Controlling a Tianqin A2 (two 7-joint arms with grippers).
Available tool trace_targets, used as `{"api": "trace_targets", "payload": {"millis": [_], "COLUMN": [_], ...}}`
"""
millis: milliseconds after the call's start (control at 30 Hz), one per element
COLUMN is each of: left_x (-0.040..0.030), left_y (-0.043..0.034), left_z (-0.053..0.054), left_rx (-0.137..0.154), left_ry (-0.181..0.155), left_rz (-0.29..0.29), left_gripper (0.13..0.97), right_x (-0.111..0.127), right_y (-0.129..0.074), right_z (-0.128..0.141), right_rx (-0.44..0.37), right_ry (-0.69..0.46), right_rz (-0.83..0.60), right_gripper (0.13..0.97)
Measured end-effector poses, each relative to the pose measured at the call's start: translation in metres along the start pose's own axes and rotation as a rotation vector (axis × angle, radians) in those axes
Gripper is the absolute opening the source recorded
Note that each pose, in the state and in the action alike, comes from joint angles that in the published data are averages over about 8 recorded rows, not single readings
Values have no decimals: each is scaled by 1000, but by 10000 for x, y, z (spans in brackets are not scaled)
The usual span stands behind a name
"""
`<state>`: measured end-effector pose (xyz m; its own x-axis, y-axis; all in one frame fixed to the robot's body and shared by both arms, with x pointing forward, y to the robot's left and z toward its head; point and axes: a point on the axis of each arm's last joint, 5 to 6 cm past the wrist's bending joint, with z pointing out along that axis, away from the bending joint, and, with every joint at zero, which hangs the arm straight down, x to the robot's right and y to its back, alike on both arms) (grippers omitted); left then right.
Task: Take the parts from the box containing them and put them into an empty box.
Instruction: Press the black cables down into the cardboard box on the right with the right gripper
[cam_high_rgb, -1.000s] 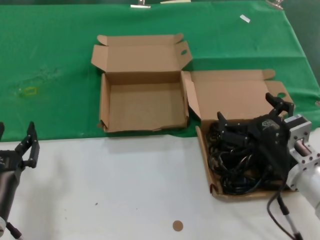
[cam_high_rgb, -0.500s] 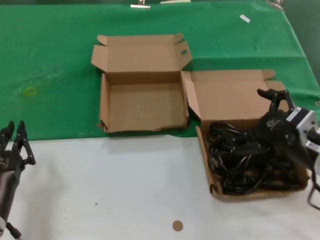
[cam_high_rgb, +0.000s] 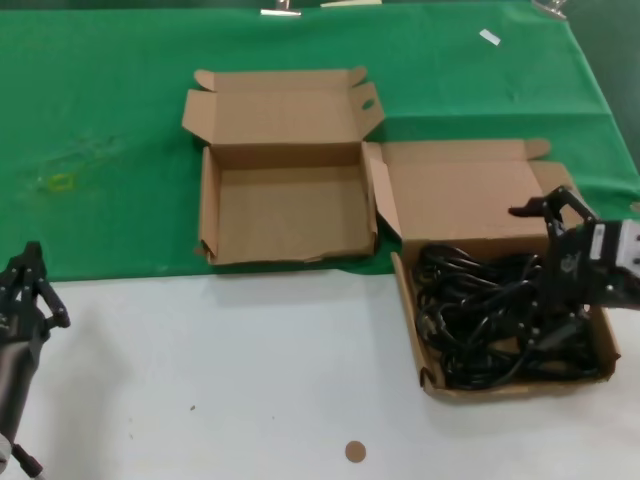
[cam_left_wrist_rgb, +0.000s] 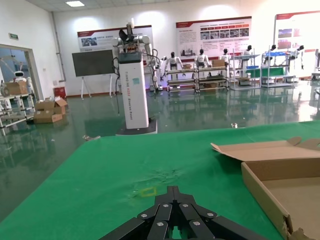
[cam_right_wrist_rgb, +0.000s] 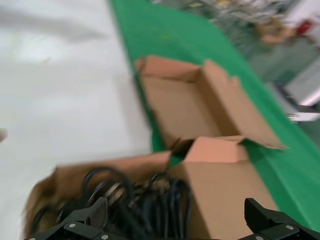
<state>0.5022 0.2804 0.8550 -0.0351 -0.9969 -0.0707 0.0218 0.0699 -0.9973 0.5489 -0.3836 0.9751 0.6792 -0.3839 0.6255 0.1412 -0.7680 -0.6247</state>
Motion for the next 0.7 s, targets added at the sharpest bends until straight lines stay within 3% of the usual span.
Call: {"api": "trace_targets", "payload": {"millis": [400, 700], "left_x": [0, 0], "left_y": [0, 0], "left_z": [0, 0], "left_rx": [0, 0], "left_ry": [0, 0], "left_rz": [0, 0], "left_gripper": [144, 144], "right_x": [361, 540], "right_y": [-15, 54], "right_z": [-70, 79], "right_rx": [-80, -135], "right_ry": [-279, -341], "right_rz": [-219, -297], "right_gripper": [966, 957]}}
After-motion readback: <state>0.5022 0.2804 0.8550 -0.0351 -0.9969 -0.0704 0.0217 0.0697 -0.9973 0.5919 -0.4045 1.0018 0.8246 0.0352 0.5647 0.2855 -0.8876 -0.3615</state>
